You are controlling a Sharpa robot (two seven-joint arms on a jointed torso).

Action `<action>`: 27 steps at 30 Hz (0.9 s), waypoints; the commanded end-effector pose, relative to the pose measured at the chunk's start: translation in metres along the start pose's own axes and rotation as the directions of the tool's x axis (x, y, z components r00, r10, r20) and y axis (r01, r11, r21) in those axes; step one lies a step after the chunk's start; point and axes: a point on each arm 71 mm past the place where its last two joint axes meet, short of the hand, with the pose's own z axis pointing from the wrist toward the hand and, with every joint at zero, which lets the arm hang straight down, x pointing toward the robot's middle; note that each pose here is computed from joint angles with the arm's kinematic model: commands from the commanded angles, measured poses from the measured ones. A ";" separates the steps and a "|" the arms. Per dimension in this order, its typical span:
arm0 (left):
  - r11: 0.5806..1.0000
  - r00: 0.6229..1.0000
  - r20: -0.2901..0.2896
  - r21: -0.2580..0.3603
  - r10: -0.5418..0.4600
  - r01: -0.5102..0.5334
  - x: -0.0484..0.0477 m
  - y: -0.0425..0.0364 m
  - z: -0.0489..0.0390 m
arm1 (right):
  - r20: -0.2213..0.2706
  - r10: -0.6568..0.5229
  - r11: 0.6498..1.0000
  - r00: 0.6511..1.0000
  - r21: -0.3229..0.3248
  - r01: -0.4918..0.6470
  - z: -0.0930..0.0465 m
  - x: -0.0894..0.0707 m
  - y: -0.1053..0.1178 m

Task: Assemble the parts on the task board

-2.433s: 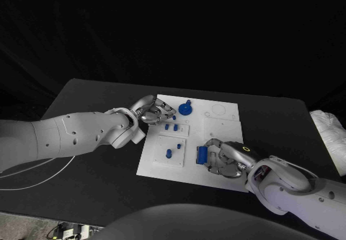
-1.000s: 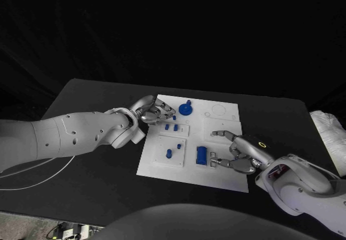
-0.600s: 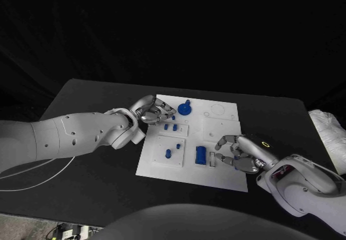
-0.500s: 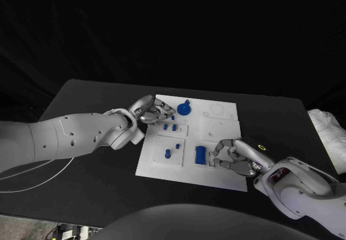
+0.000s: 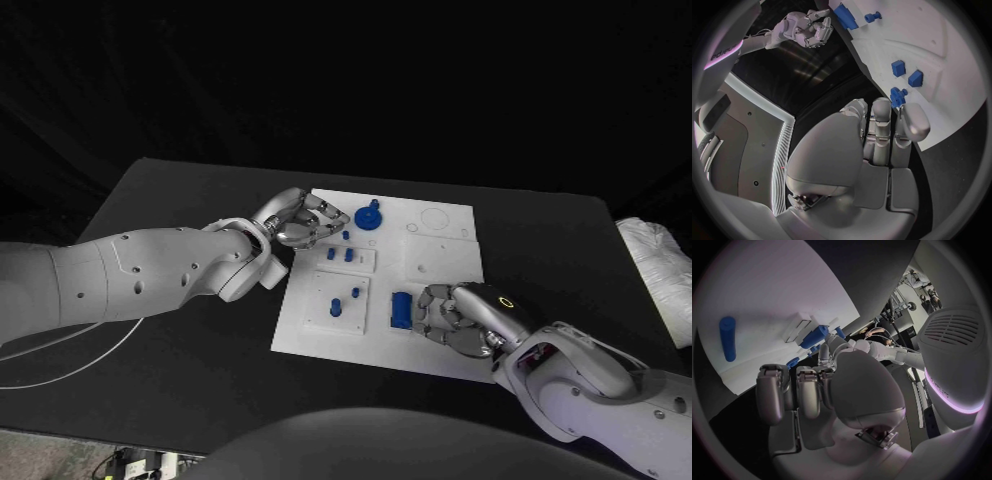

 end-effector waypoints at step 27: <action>1.000 1.000 -0.015 0.000 -0.018 0.018 0.0041 -0.0020 0.0012 | -0.020 -0.017 0.999 1.000 0.031 0.017 0.011 0.013 -0.001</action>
